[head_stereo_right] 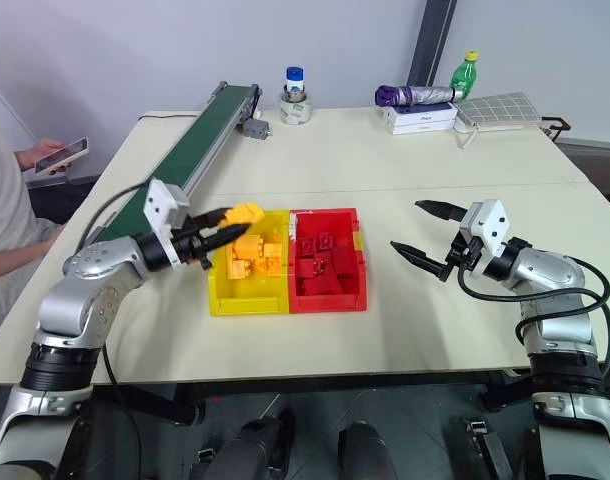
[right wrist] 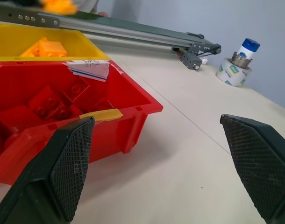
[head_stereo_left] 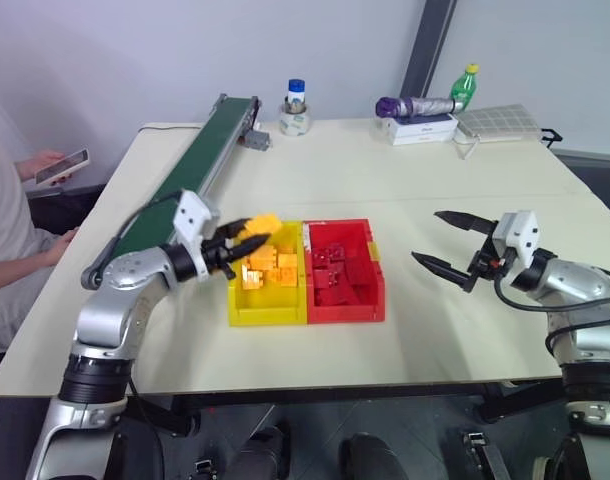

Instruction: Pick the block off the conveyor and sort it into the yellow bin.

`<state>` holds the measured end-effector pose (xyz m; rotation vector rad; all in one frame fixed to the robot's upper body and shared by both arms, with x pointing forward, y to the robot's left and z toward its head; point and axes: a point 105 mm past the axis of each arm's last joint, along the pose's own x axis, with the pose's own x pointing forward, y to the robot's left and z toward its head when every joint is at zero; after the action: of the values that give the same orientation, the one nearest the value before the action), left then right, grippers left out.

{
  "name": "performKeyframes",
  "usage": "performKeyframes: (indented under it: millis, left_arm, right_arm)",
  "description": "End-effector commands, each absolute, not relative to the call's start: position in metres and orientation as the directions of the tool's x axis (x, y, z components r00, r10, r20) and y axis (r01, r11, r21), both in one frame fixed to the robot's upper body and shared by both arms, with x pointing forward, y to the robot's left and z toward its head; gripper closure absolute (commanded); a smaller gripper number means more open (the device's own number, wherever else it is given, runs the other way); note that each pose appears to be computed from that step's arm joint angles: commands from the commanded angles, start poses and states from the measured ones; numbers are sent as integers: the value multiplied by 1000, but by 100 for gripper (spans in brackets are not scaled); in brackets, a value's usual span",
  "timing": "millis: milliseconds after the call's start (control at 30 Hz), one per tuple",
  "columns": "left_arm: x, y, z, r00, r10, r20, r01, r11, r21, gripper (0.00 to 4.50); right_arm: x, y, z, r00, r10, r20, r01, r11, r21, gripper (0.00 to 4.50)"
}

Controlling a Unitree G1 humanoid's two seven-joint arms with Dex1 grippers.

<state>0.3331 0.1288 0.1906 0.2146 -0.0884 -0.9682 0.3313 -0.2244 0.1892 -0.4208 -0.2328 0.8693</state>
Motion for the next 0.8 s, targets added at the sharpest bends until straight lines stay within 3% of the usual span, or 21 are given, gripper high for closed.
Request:
performKeyframes:
  millis: [33,200,300,333,367,467,500,733,800]
  left_arm:
    - [331,126,200,517,-855,-39,820,481,309,317]
    - [333,126,188,486,-865,-125,836,418,356,317]
    - [334,122,192,453,-887,-93,858,405,315,317]
    - [332,120,193,425,-901,-84,880,389,273,212]
    - [330,119,194,406,-910,-82,893,376,249,182]
    - [337,125,196,453,-887,-84,866,416,276,32]
    - [336,127,200,460,-885,-65,855,423,301,4]
    - [333,156,226,555,-831,44,788,542,291,4]
    - [327,183,237,646,-759,87,722,643,255,4]
  right_arm:
    - [331,-224,205,624,778,67,-660,572,-487,0]
    - [330,-226,206,630,773,70,-655,578,-487,0]
    - [329,-227,205,633,771,70,-652,581,-487,0]
    - [329,-227,205,634,770,70,-652,581,-488,0]
    - [329,-227,205,635,770,69,-651,581,-488,0]
    - [329,-227,205,636,769,70,-650,582,-489,0]
    - [328,-227,205,636,769,69,-650,582,-489,0]
    - [328,-228,205,636,769,67,-650,581,-491,0]
    - [328,-229,206,636,769,67,-650,580,-491,0]
